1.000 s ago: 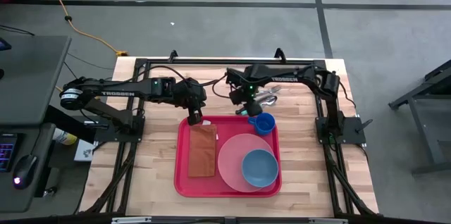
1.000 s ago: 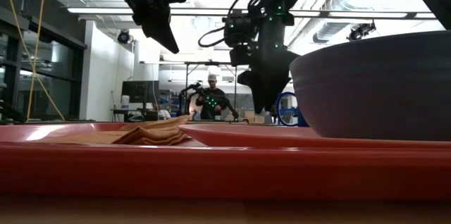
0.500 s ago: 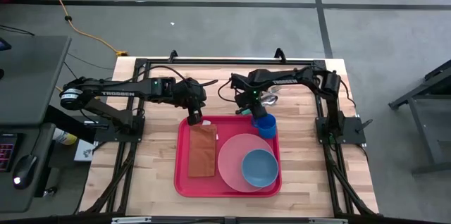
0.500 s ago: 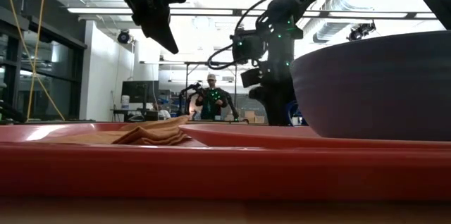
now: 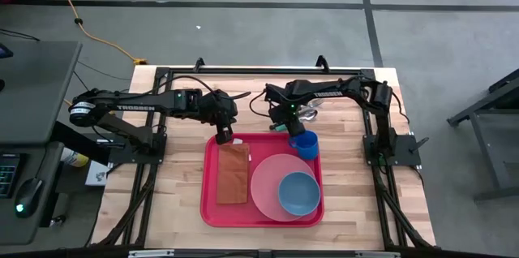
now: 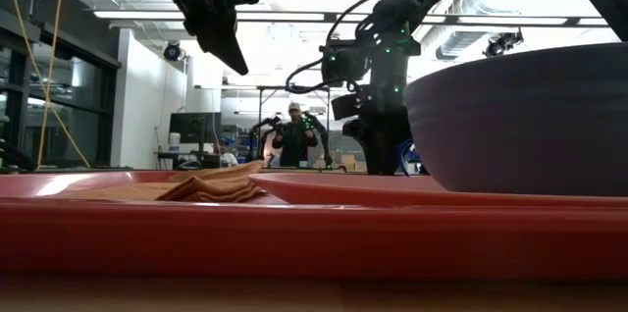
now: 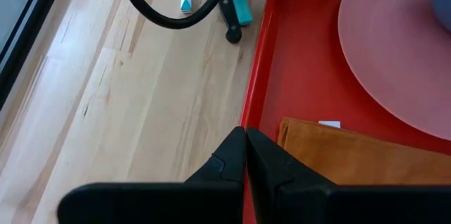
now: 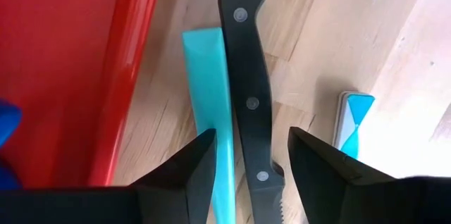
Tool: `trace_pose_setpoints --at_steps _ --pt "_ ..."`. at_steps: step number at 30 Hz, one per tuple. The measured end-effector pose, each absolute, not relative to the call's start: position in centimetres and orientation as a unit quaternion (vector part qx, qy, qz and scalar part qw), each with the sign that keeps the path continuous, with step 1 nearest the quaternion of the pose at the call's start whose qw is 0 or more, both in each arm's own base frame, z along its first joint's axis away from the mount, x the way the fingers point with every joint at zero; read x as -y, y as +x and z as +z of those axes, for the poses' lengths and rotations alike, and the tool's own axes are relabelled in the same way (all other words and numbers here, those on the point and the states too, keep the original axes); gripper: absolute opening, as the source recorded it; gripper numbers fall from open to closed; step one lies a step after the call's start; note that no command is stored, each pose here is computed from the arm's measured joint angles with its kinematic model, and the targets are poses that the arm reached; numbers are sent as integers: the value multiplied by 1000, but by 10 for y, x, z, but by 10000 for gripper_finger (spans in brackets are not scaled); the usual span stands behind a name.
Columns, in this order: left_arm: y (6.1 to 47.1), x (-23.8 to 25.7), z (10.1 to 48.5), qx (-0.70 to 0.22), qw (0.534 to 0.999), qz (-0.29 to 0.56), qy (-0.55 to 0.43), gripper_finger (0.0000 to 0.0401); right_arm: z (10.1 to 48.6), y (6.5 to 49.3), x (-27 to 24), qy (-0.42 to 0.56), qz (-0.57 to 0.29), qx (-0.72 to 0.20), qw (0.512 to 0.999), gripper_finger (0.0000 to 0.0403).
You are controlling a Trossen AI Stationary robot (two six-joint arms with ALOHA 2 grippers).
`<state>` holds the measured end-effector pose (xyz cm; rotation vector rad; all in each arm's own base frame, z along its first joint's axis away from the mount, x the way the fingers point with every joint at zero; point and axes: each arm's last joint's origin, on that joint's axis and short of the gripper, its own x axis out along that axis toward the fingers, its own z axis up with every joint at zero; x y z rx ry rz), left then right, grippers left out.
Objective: Set up tray
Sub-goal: Put the black knife on top of the orange napkin on the serving tray
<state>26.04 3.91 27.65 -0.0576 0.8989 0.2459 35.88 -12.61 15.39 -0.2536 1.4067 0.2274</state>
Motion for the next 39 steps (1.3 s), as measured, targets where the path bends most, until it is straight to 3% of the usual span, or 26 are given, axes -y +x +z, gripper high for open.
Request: trace_pose_setpoints --at_steps 18,39 --pt "260 -39 277 -433 893 119 -28 44 190 373 129 -72 75 -628 771 173" --pt "260 -39 276 -434 893 119 -28 44 177 378 123 -81 80 -603 790 167"
